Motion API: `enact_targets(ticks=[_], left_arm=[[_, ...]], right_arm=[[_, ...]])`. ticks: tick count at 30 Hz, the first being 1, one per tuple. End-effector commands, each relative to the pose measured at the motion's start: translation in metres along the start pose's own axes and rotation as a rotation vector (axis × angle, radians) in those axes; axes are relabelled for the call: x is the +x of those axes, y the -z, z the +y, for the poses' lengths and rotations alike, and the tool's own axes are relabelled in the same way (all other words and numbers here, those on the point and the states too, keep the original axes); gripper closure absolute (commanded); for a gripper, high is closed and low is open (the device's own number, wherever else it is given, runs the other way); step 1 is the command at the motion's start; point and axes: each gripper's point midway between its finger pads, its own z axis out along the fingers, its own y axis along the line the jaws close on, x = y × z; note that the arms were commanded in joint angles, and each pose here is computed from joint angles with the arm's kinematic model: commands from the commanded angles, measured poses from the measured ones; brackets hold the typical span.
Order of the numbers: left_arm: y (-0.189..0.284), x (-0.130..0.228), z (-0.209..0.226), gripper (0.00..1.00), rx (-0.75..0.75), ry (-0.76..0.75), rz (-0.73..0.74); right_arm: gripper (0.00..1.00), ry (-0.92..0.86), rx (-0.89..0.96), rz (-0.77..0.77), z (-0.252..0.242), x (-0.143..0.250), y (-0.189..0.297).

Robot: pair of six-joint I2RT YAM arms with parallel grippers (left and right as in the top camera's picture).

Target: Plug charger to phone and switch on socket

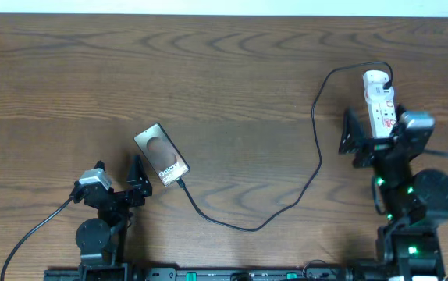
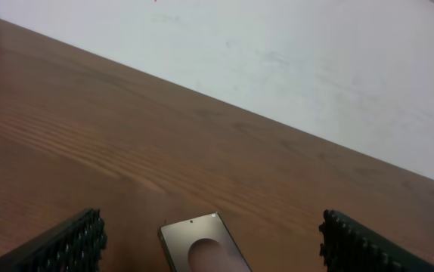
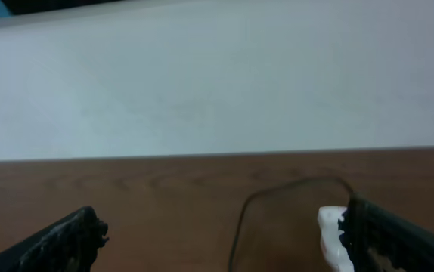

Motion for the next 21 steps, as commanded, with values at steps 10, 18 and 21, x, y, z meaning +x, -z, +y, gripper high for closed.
enact_targets(ticks=[10, 18, 21], left_arm=[[-0.001, 0.015, 0.002, 0.11, 0.003, -0.011, 0.051], [-0.001, 0.015, 0.002, 0.11, 0.003, -0.011, 0.051], [-0.001, 0.015, 0.002, 0.11, 0.003, -0.011, 0.051]], right_arm=[[0.01, 0.021, 0.056, -0.027, -0.015, 0.089, 0.032], [0.01, 0.037, 0.043, -0.121, -0.013, 0.1, 0.041], [0.01, 0.032, 0.048, -0.063, -0.015, 0.115, 0.041]])
